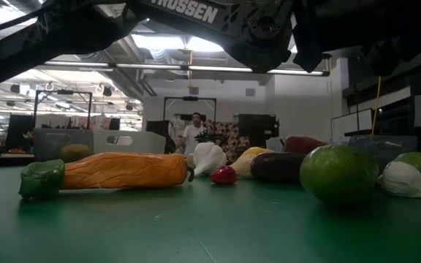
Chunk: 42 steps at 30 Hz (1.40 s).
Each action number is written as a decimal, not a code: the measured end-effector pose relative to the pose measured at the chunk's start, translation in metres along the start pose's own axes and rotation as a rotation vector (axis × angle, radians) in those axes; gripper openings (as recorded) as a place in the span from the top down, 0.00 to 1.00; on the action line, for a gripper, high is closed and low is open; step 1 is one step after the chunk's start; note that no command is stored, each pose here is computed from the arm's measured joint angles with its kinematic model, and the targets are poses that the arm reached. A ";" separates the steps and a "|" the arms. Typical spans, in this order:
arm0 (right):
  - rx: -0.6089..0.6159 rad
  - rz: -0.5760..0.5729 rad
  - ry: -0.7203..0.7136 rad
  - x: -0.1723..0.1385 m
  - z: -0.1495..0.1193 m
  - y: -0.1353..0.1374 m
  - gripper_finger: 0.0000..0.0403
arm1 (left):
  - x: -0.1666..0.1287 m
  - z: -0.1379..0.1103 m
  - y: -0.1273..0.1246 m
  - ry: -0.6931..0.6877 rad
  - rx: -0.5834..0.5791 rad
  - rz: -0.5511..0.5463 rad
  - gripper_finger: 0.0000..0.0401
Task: Sort produce into baskets
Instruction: Put the apple into the green bin
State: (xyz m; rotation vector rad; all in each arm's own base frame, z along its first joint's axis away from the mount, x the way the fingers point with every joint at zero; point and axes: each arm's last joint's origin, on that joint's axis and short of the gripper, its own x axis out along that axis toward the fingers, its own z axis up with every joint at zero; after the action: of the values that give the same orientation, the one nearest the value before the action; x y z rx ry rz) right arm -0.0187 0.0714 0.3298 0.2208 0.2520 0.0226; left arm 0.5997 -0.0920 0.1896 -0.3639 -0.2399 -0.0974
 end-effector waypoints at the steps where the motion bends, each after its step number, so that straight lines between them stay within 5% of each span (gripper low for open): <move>1: -0.004 -0.002 -0.002 0.000 0.000 0.000 0.37 | 0.000 0.000 0.001 -0.001 0.000 0.002 0.28; 8: -0.011 -0.048 -0.047 0.006 0.004 -0.004 0.37 | 0.000 0.002 0.005 -0.003 -0.003 0.007 0.28; 18: -0.031 0.046 -0.173 0.018 0.020 -0.024 0.37 | 0.001 0.004 0.012 -0.003 0.011 0.017 0.28; 28: 0.041 0.019 -0.126 0.026 0.000 -0.034 0.37 | 0.003 0.020 0.015 -0.004 0.058 0.029 0.28; 42: -0.012 -0.001 -0.171 0.027 -0.001 -0.036 0.37 | 0.004 0.024 0.040 0.043 0.028 0.113 0.28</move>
State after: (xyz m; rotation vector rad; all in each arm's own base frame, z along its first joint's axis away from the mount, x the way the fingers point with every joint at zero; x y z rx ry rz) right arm 0.0074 0.0375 0.3140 0.2094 0.0820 0.0046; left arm 0.6043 -0.0466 0.1985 -0.3468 -0.1777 0.0097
